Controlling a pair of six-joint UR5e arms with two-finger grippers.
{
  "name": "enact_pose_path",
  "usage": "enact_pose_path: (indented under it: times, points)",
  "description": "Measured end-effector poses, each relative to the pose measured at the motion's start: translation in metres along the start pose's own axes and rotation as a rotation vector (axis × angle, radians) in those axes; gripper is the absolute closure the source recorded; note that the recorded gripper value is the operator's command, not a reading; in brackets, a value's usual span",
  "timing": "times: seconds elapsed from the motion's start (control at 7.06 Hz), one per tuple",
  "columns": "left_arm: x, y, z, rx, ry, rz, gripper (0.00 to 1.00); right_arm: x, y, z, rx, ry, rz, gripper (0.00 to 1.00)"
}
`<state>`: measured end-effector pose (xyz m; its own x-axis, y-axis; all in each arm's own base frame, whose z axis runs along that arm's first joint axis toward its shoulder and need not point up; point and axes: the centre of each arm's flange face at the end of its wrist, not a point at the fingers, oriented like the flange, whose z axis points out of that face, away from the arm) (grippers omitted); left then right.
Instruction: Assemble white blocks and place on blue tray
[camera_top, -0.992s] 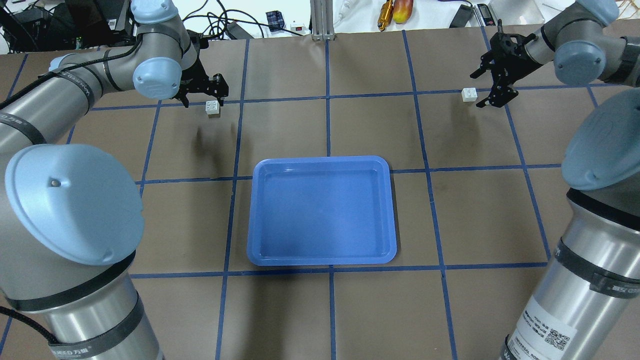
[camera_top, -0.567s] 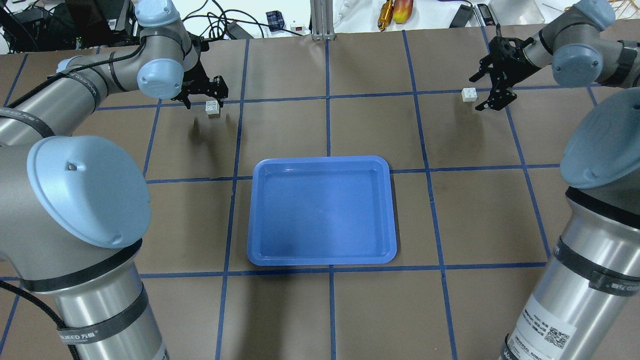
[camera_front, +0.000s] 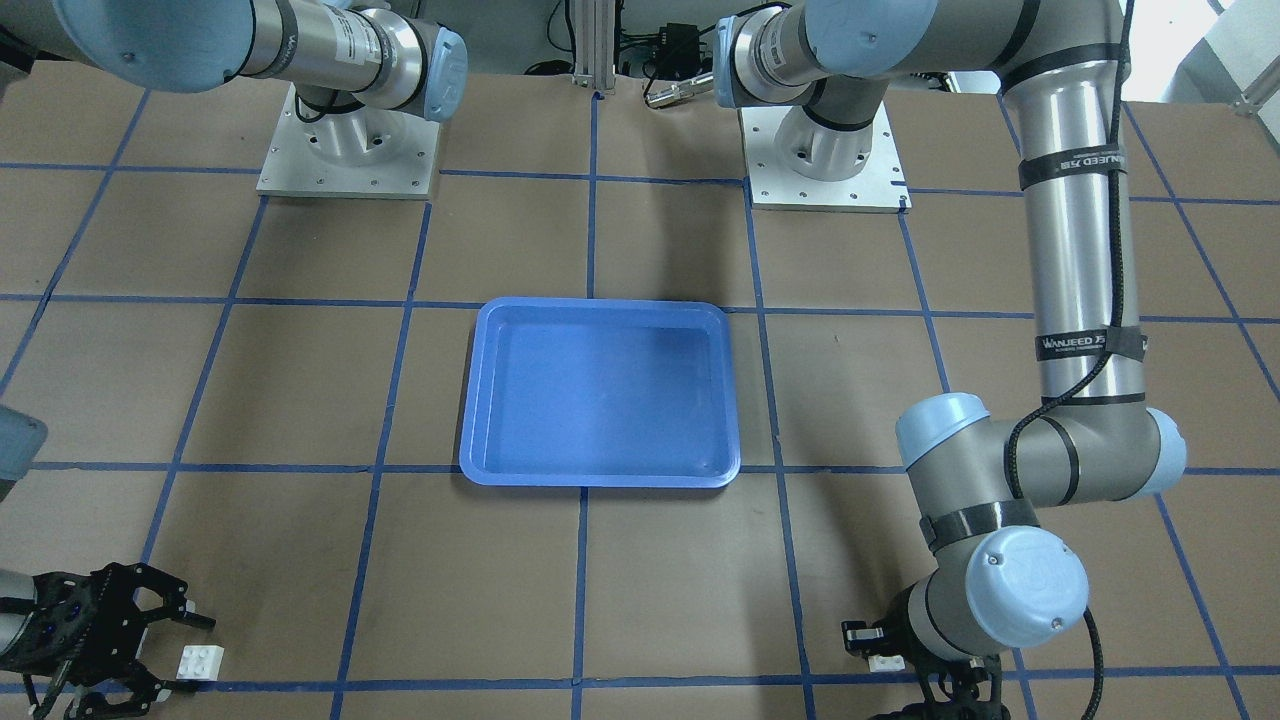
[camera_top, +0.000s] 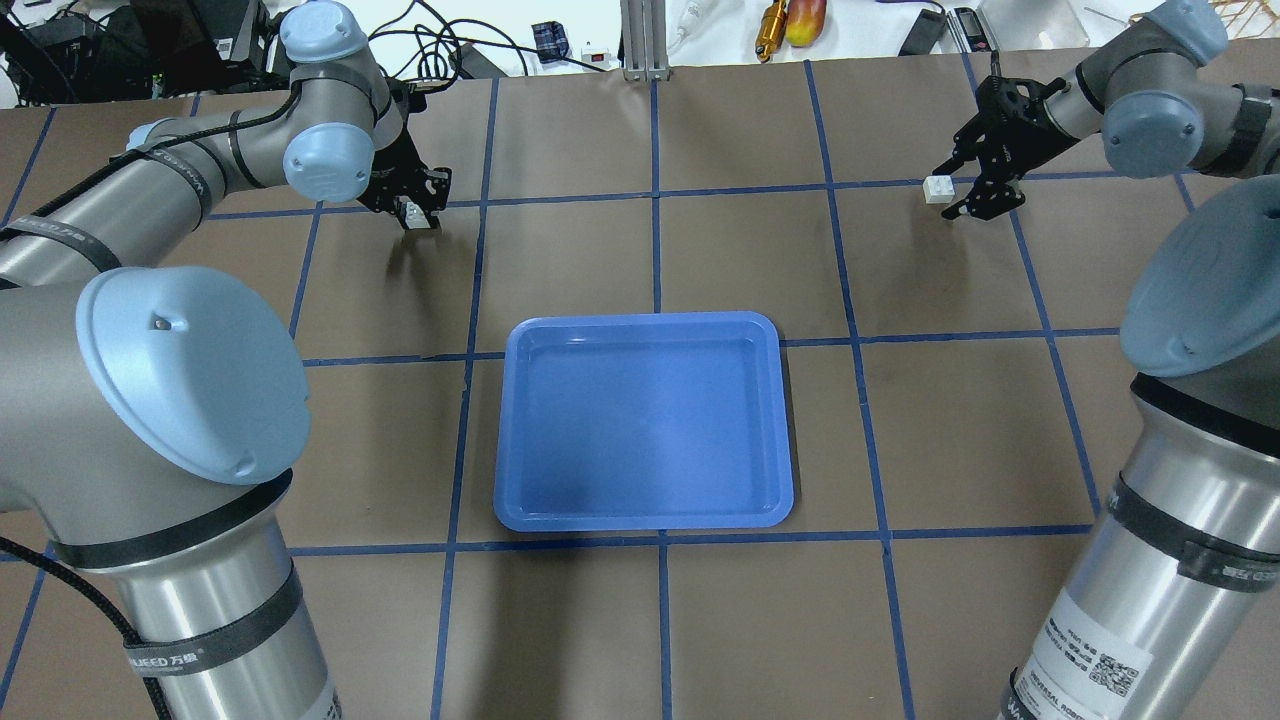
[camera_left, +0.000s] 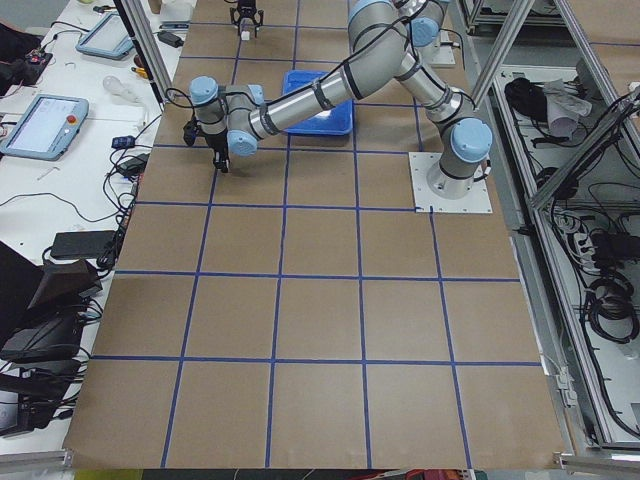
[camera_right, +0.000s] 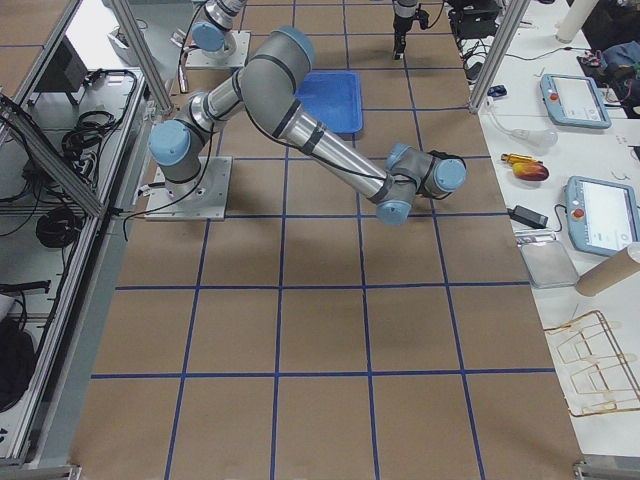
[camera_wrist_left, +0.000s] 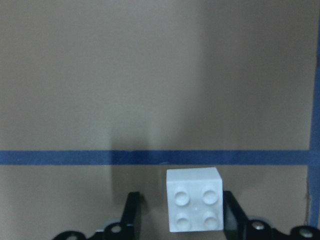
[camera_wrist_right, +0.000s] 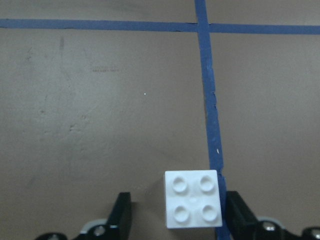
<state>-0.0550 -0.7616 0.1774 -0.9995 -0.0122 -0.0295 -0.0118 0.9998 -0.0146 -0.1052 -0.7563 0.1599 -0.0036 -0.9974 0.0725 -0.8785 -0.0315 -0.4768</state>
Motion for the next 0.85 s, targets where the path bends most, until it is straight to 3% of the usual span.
enact_pose_path:
  times: [0.42, 0.85]
  points:
    - [0.011, 0.014, -0.022, -0.002, 0.032, 0.005, 0.74, -0.001, -0.018, -0.013, 0.007, -0.014, 0.007, 0.85]
    - [0.1, 0.101, -0.076, -0.054, 0.062, 0.035, 0.74, -0.016, -0.114, -0.037, 0.026, -0.088, -0.037, 0.85]
